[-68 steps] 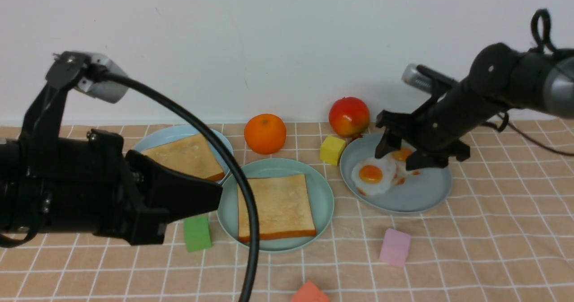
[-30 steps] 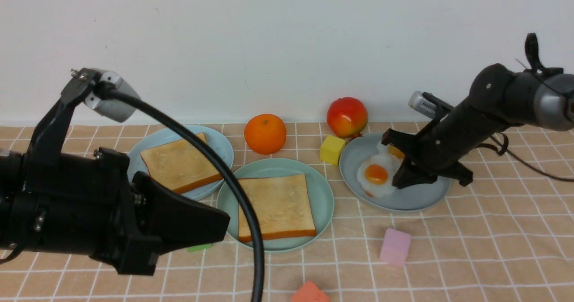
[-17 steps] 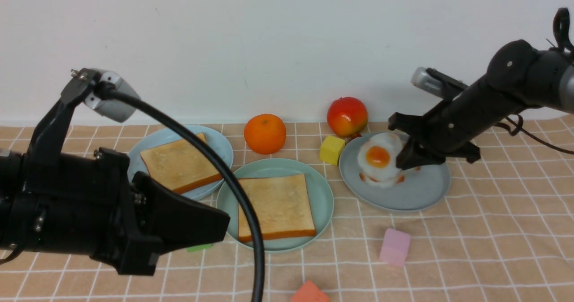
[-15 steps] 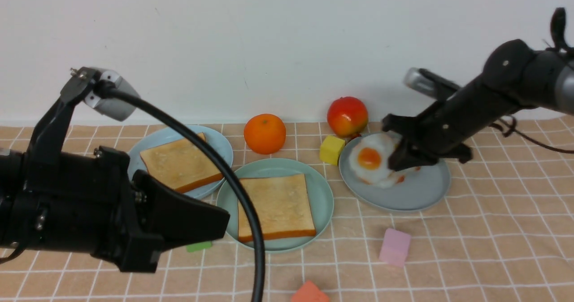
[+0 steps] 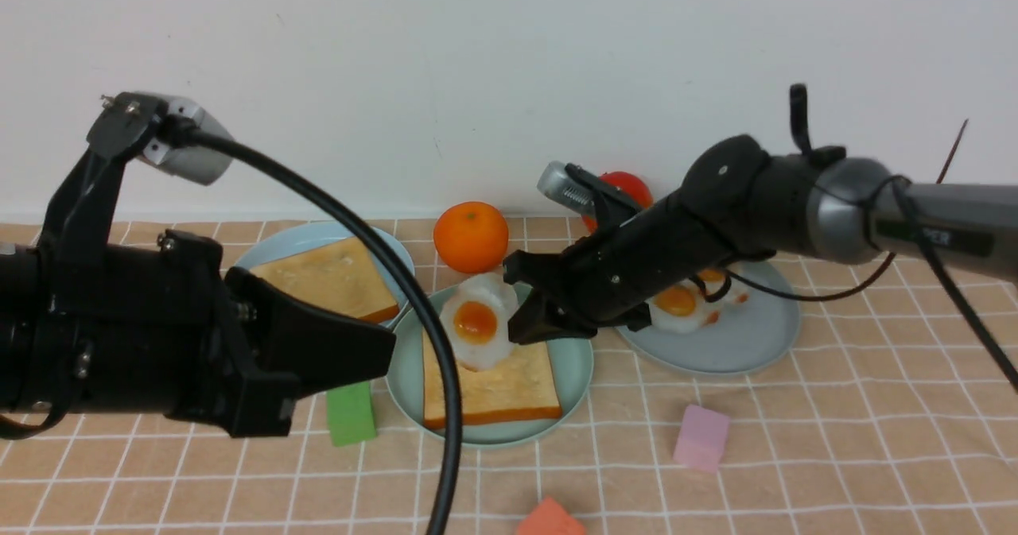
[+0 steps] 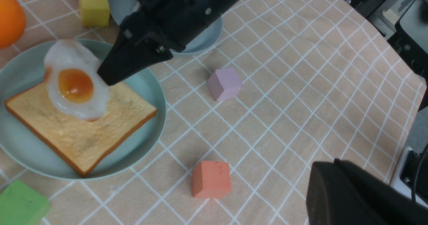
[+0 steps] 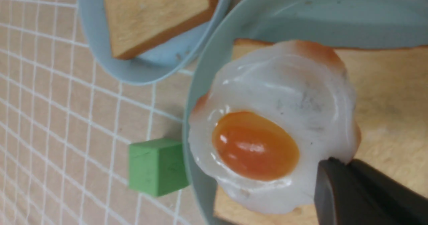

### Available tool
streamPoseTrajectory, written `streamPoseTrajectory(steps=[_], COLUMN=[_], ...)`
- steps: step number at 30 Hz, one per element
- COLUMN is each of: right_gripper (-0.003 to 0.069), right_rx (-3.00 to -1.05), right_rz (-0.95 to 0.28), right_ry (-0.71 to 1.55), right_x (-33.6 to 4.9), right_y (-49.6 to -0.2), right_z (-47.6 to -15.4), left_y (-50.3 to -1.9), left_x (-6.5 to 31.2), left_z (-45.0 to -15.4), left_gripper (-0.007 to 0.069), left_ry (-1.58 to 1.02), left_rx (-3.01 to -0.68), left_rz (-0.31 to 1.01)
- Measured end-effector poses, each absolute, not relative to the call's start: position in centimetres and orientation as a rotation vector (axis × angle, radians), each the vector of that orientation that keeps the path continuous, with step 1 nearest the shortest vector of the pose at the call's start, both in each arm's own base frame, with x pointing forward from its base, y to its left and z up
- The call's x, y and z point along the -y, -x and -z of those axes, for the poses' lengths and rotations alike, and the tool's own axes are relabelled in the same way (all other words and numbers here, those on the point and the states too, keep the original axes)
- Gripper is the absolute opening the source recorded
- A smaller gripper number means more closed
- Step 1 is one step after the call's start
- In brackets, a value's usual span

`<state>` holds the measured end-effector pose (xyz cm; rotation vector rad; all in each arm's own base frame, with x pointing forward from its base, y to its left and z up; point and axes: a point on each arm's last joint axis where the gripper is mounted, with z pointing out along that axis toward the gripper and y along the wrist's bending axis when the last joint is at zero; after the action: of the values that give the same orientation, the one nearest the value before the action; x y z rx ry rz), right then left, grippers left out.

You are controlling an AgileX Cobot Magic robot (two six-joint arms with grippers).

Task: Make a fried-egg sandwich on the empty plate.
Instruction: Use the right arm to place the fried egg on the slice of bread in the middle, then use the left arm to grab a slice of bread

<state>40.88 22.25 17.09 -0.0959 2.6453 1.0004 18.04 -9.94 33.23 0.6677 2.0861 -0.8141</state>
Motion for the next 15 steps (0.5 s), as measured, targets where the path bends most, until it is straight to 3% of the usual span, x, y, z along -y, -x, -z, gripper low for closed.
streamPoseTrajectory(steps=[4, 9, 12, 15], right_gripper=[0.0108, 0.0337, 0.0418, 0.0452], right_rx=[-2.661, -2.66, -2.598, -2.452], right_rz=[-1.015, -1.023, -1.004, -0.956], right_ry=[0.1, 0.256, 0.371, 0.522], right_x=[-22.3, -22.1, -21.2, -19.0], right_y=[-40.7, -40.2, -40.0, -38.9], right_z=[-16.9, -18.0, -20.3, -26.2], left_y=[-18.2, -19.9, -21.2, -23.1], left_x=[9.8, 9.3, 9.1, 8.9], left_z=[-33.2, -32.8, -32.0, -30.7], left_gripper=[0.0026, 0.0031, 0.0032, 0.0033], left_ry=[-0.669, -0.507, -0.38, -0.206], left_rx=[-2.086, -2.102, -2.139, -2.201], left_rz=[0.779, 0.707, 0.687, 0.681])
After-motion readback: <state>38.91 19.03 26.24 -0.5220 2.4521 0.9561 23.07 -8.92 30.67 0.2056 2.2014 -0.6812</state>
